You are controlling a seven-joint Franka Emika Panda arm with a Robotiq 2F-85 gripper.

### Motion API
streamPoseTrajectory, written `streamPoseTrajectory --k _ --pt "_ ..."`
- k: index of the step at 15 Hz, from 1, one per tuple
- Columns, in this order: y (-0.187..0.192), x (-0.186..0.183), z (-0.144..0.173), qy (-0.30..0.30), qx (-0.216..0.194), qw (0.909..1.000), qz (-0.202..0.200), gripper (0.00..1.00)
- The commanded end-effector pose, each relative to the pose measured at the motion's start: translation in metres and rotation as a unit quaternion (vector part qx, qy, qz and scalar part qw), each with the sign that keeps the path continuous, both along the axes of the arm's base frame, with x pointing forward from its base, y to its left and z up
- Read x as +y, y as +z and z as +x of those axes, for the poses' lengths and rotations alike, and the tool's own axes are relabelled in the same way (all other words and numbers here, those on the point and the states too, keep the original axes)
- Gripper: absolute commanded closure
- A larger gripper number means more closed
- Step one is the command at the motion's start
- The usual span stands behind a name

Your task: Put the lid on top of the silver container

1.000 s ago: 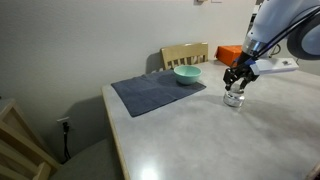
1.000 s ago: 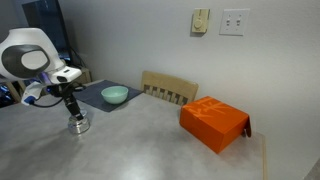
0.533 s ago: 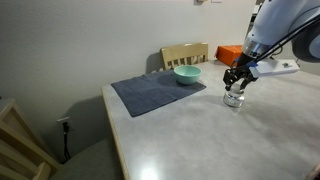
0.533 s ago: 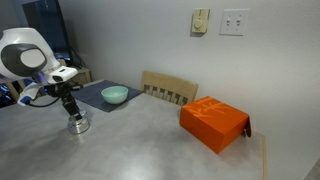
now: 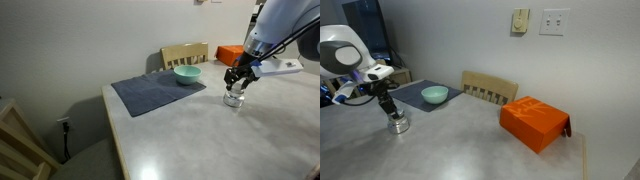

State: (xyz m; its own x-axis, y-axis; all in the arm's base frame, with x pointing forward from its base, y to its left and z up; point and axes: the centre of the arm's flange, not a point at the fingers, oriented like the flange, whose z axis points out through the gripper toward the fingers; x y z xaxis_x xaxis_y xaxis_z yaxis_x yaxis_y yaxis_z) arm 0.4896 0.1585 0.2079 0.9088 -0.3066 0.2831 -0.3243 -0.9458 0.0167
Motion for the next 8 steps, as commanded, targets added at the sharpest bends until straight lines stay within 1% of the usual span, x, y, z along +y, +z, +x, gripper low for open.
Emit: streamPoseTrajectory --k 1,5,8 --pt "0.007 -0.003 -0.018 -0.004 -0.006 1.0000 0.002 0.56" --pt "0.000 -0.005 -0.023 -0.008 0.001 0.9999 0.006 0.56" --pt "-0.005 -0.006 -0.024 -0.006 0.006 1.0000 0.002 0.56"
